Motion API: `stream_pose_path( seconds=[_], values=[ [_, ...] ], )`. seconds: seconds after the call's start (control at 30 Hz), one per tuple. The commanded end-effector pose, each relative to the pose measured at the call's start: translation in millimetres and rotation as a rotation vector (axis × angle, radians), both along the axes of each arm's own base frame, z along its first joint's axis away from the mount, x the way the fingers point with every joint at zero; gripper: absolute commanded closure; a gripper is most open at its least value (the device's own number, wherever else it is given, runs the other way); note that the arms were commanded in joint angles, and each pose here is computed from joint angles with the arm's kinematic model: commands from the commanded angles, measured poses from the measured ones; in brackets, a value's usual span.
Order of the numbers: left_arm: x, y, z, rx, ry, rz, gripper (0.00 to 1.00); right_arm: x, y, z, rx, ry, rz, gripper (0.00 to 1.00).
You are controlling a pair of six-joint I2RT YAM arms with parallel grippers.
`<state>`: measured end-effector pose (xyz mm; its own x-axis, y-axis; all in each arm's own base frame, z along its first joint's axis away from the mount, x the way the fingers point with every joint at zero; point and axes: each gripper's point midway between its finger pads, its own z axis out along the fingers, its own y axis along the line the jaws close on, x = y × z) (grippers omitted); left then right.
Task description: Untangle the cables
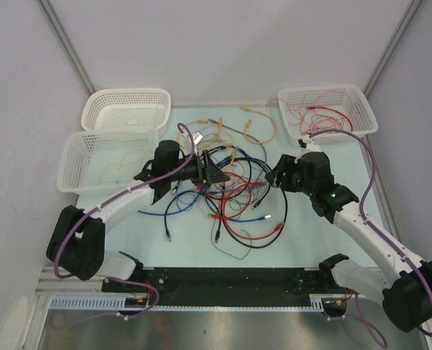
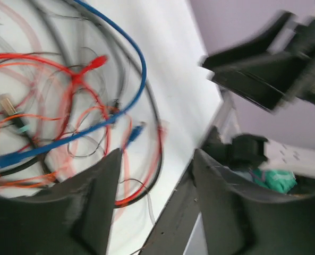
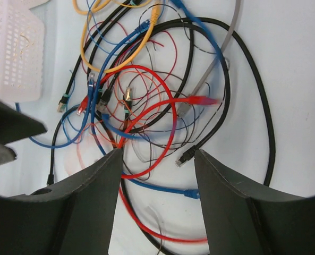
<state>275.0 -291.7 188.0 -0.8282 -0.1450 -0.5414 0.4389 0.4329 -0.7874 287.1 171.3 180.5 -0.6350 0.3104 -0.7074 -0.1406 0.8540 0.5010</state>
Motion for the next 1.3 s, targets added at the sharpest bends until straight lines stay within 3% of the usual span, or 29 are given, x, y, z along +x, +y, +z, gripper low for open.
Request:
stream_pose_path(
  seconds=[0.0, 0.13, 0.3, 0.53, 0.73, 0.83, 1.03, 1.07, 1.1, 1.27],
  values=[
    [22, 28, 6, 0.205, -0.057, 0.124, 0.34, 4, 9, 31, 0.046, -0.093, 0.041, 0.39],
    [32, 50, 7, 0.316, -0.114, 0.217, 0.32, 1, 13, 31, 0.049, -0.091, 0.054, 0.39],
    [52, 71, -24, 0.436, -0.089, 0.341, 0.33, -1, 17, 32, 0.049, -0.093, 0.065, 0.39],
    [118, 66, -76, 0.657, 0.012, 0.380, 0.40, -1, 19, 28, 0.047, -0.082, 0.070, 0.39],
    [159, 46, -71, 0.782, -0.111, 0.371, 0.35, -1, 17, 26, 0.031, -0.080, 0.066, 0.39],
    [160, 37, -86, 0.872, -0.110, 0.314, 0.32, -1, 16, 23, 0.024, -0.075, 0.065, 0.39],
    [136, 24, -109, 0.901, -0.092, 0.256, 0.17, 0, 15, 21, 0.016, -0.067, 0.059, 0.39],
    [133, 23, -113, 0.905, -0.085, 0.246, 0.04, -1, 14, 20, 0.013, -0.067, 0.058, 0.39],
    [126, 19, -119, 0.914, -0.078, 0.223, 0.01, 0, 14, 21, 0.014, -0.070, 0.057, 0.39],
    [111, 8, -138, 0.938, -0.076, 0.146, 0.01, -1, 11, 27, 0.017, -0.087, 0.047, 0.39]
  ],
)
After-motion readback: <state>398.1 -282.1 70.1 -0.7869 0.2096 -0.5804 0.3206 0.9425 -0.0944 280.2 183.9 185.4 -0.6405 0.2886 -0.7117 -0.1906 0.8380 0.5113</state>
